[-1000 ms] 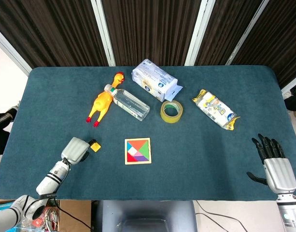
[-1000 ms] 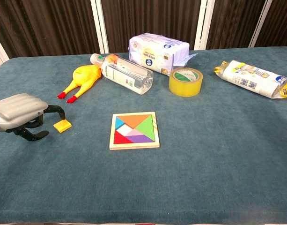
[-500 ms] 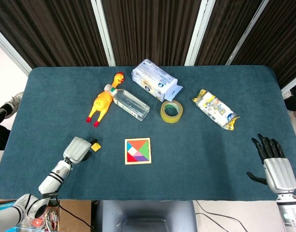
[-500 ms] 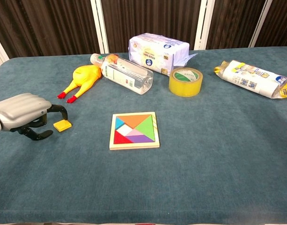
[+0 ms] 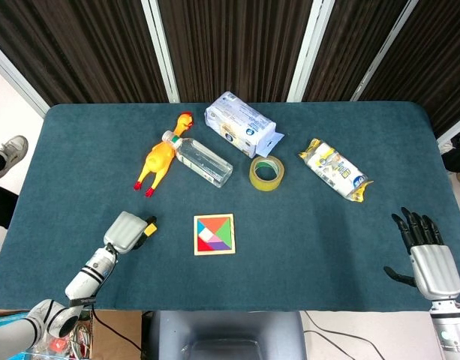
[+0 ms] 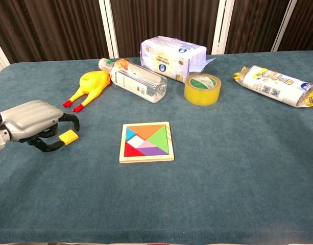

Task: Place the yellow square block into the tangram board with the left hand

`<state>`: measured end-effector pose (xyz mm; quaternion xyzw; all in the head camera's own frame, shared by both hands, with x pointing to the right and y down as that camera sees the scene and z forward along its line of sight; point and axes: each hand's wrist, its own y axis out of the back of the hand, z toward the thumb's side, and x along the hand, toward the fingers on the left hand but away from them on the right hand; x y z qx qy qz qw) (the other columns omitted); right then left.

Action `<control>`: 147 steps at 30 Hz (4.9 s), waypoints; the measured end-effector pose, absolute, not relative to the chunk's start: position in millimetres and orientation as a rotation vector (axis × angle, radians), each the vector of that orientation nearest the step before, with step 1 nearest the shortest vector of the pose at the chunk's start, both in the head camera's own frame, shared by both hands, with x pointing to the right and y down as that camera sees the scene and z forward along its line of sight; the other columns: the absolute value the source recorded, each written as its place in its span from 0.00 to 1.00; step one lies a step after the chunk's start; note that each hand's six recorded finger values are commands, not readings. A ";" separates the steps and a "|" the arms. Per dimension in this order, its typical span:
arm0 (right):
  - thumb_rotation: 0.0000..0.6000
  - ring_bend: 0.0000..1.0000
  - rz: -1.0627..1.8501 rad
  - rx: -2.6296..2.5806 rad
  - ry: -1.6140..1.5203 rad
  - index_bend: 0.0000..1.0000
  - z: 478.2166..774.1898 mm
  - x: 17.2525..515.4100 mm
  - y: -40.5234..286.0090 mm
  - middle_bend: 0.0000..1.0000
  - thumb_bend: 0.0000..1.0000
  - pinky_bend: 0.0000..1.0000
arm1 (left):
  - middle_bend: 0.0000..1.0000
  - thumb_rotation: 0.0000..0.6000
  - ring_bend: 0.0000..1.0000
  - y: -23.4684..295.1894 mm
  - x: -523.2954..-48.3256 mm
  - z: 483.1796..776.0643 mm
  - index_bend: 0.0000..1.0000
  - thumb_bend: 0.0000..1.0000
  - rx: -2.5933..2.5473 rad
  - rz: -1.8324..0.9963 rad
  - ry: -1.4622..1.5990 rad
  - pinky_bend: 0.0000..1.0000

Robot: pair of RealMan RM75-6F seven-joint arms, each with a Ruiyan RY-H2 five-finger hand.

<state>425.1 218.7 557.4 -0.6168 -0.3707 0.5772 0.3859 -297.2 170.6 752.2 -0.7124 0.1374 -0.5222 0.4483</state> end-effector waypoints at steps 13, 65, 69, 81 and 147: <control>1.00 0.00 1.466 -1.566 -0.961 0.00 554.3 427.9 218.5 0.00 0.17 0.00 | 1.00 1.00 1.00 171.0 -294.1 757.9 0.35 0.39 -1.764 -1.304 0.318 1.00; 1.00 0.00 1.466 -1.573 -0.942 0.00 557.1 424.7 219.3 0.00 0.17 0.00 | 1.00 1.00 1.00 171.6 -287.4 735.8 0.53 0.39 -1.760 -1.256 0.353 1.00; 1.00 0.00 1.460 -1.580 -0.930 0.00 558.0 421.8 220.3 0.00 0.17 0.00 | 1.00 1.00 1.00 175.5 -274.2 722.9 0.53 0.38 -1.775 -1.209 0.368 1.00; 1.00 0.00 1.439 -1.610 -0.935 0.00 555.2 420.8 220.9 0.00 0.17 0.00 | 1.00 1.00 1.00 176.6 -231.5 708.7 0.53 0.38 -1.796 -1.185 0.389 1.00; 1.00 0.00 1.355 -1.659 -1.002 0.00 529.2 435.4 226.8 0.00 0.17 0.00 | 1.00 1.00 1.00 189.1 -136.4 748.0 0.32 0.38 -1.826 -1.170 0.319 1.00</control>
